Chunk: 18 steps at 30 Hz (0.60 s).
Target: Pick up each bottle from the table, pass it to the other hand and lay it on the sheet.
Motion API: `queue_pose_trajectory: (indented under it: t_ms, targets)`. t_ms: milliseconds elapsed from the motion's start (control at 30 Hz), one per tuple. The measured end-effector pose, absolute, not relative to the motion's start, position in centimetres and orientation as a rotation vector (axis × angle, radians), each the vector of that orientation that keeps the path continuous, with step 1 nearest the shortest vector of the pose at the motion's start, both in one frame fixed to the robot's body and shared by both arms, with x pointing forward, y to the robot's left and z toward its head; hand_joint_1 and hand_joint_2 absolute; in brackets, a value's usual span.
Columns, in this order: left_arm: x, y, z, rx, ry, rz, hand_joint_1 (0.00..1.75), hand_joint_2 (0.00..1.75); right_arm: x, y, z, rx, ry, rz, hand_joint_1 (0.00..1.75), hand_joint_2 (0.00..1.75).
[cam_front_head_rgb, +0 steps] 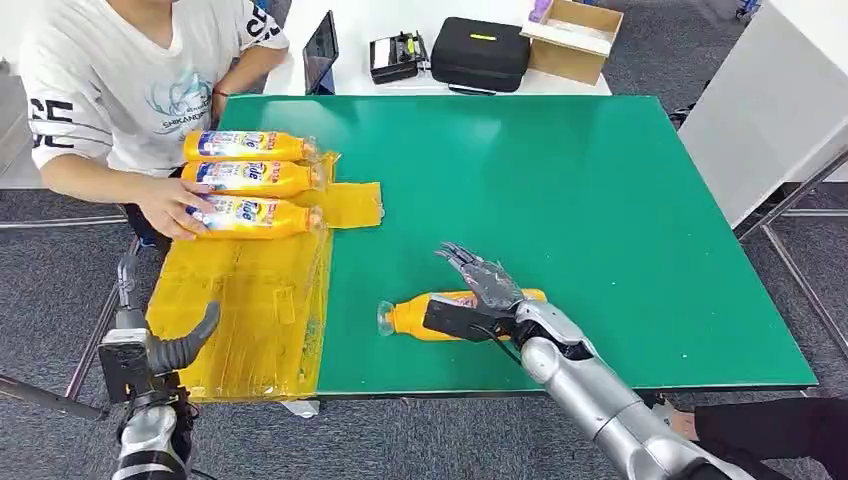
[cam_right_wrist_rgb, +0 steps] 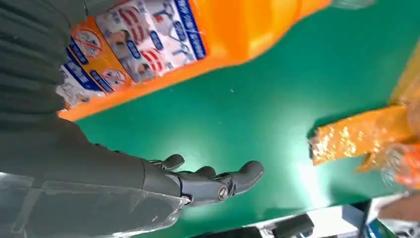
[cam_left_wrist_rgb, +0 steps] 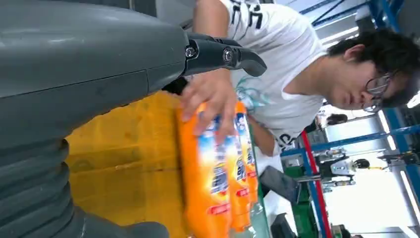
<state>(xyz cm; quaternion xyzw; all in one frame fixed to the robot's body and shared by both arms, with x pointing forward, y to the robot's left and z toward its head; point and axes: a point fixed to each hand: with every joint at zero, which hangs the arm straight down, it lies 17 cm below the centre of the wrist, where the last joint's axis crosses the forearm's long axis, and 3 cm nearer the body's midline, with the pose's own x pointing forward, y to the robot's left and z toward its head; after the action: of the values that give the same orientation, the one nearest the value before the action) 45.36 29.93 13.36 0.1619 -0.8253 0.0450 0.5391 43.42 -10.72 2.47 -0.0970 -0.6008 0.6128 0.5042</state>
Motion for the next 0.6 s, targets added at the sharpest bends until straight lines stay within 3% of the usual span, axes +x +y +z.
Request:
queue_pose_trajectory:
  t_ms: [600]
  targets:
    - [46.5,28.1,11.5,0.342,-1.902,0.071,0.00,1.75,41.0,-10.9,-0.9,-0.165,-1.359,1.556,0.00,1.75]
